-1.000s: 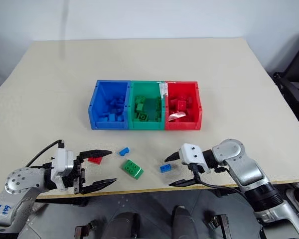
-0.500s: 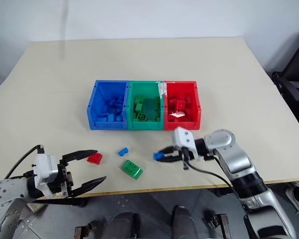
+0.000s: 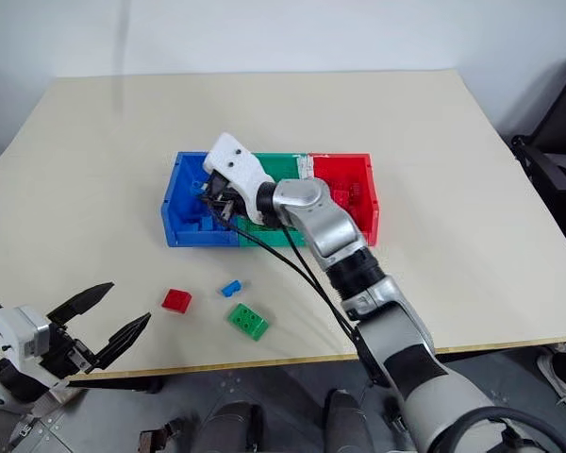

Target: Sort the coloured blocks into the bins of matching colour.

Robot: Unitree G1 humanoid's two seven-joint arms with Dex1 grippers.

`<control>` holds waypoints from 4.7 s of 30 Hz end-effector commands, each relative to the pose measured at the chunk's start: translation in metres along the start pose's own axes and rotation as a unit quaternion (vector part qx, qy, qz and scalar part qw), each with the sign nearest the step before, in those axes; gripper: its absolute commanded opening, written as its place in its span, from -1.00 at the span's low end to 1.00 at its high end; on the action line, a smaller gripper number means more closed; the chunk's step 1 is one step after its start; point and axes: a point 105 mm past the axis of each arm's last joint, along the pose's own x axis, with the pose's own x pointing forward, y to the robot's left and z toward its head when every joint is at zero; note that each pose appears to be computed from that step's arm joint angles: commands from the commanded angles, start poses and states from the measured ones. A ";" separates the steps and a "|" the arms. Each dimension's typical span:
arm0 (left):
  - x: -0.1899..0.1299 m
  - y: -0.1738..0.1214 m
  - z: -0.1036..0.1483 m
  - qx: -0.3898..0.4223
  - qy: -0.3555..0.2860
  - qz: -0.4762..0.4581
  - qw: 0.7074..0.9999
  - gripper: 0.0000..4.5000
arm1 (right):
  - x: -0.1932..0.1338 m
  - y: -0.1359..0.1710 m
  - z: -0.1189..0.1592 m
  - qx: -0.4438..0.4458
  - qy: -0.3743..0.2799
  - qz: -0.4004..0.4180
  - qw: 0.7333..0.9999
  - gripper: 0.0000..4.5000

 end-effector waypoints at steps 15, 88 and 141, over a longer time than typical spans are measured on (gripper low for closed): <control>0.012 0.010 0.001 0.020 0.042 -0.107 0.993 1.00 | -0.150 0.013 -0.031 -0.064 -0.104 0.131 0.984 0.98; 0.187 -0.001 0.088 0.157 -0.057 -0.250 0.954 0.99 | -0.258 0.020 -0.061 0.011 -0.078 -0.088 0.993 1.00; 0.152 -0.030 0.039 0.025 0.094 -0.222 0.970 -0.80 | -0.251 0.047 -0.073 0.010 -0.043 0.013 0.999 1.00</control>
